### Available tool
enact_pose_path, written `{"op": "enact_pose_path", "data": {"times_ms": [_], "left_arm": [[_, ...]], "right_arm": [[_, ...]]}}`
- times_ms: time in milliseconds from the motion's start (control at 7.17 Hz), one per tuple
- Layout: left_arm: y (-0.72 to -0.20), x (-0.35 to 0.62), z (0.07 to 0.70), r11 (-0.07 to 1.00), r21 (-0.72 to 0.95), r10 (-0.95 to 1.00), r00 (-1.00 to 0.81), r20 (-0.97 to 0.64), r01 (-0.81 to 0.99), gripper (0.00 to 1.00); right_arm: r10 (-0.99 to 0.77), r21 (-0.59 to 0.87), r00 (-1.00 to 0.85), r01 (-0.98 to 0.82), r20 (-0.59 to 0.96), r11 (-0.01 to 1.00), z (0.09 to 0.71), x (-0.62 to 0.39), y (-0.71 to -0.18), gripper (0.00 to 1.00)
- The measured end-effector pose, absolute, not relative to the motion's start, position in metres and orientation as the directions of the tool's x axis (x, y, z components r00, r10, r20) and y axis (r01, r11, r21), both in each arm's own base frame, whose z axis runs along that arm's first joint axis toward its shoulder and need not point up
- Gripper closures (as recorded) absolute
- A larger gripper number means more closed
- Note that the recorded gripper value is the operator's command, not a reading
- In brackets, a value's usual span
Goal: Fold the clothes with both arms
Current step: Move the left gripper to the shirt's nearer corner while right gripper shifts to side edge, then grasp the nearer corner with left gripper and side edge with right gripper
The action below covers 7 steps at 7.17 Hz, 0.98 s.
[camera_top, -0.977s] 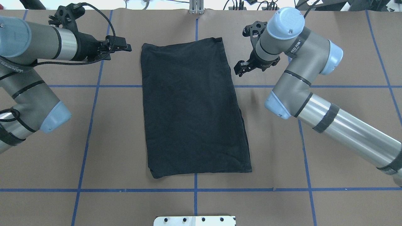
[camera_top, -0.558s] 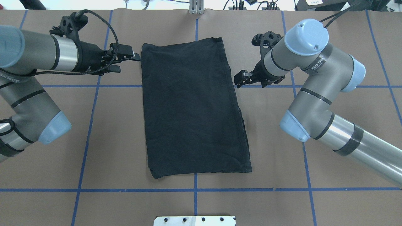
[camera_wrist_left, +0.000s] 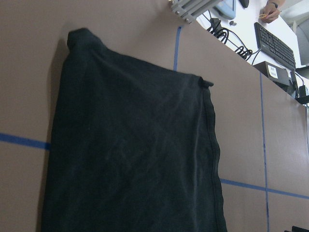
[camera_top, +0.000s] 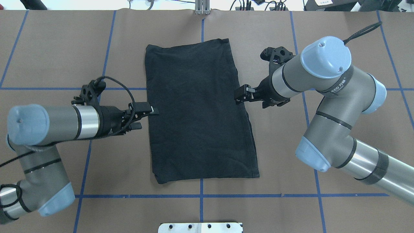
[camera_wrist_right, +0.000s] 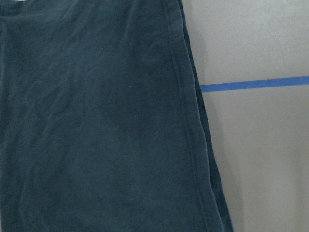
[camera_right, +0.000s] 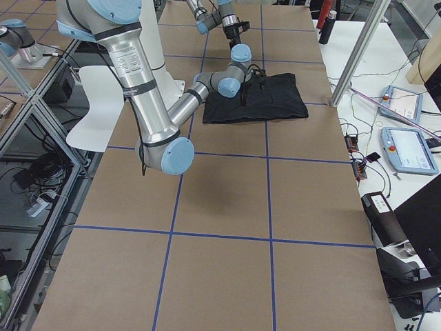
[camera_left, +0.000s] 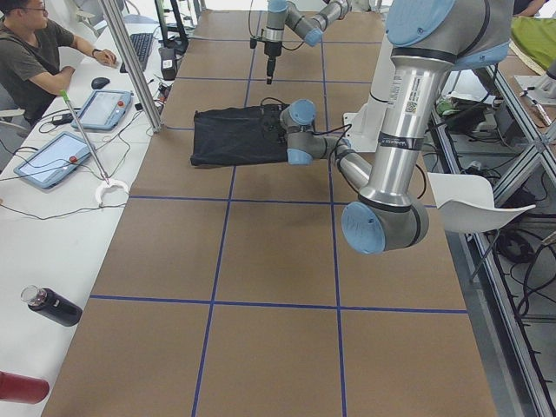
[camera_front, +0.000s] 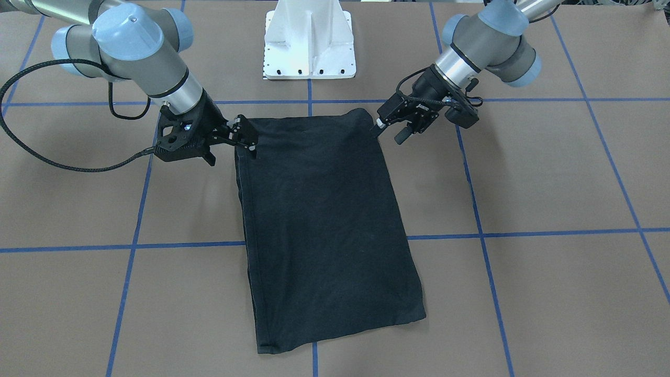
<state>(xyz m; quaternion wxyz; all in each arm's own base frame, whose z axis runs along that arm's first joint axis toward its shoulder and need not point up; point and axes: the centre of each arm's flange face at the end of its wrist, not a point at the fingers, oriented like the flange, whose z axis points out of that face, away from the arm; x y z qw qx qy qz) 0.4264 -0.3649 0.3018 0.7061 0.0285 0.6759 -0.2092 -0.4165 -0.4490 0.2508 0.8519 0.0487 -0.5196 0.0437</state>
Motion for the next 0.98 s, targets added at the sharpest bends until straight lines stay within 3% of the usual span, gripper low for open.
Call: {"op": "enact_pose_path", "data": {"times_ms": [977], "left_arm": [[-0.266, 0.489, 0.347, 0.889, -0.348, -0.383, 0.069, -0.921, 0.297, 0.0]], "right_arm": [[0.019, 0.028, 0.368, -0.121, 0.93, 0.992, 0.264, -0.421, -0.425, 0.01]]}}
